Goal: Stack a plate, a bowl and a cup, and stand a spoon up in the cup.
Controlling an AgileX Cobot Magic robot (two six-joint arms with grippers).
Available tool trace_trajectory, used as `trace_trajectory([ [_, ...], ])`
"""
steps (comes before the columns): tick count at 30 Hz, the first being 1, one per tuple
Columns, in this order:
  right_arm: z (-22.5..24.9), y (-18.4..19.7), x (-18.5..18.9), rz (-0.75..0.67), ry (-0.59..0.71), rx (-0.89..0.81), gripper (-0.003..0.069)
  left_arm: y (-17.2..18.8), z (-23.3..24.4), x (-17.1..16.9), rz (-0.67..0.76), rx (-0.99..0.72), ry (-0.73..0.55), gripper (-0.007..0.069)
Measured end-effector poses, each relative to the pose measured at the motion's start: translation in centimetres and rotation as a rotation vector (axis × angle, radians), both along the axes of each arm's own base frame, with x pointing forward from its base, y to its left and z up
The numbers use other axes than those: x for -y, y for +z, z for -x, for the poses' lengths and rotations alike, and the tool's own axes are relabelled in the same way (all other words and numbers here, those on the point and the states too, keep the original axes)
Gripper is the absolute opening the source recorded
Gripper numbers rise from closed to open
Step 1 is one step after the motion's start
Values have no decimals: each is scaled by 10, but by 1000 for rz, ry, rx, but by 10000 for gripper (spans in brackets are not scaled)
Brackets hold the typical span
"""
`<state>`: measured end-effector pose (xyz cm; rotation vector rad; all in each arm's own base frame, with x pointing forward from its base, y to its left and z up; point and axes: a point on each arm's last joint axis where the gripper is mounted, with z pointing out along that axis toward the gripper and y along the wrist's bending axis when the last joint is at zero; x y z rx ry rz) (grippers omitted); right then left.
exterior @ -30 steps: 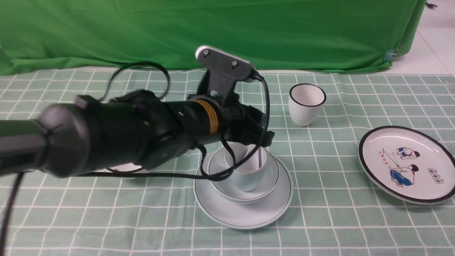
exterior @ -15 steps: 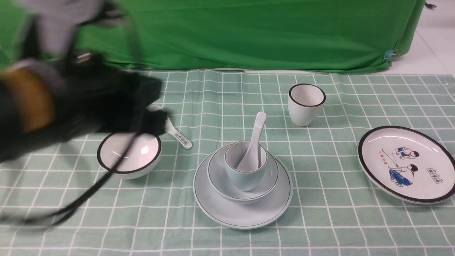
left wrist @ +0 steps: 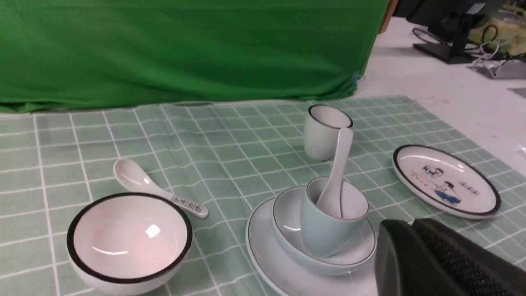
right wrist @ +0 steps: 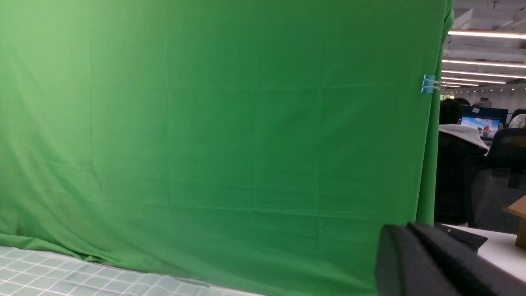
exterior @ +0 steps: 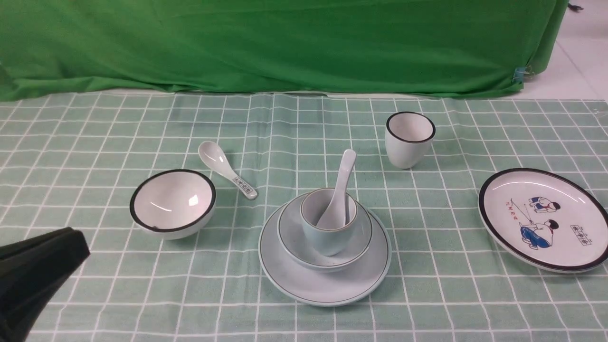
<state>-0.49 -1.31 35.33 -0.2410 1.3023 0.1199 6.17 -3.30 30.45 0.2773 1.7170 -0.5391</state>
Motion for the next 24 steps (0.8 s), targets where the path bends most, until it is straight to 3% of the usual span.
trace_trajectory([
  [24,0,-2,0,3,-4,-16,90,0,5,-3,1,50,-6,13],
])
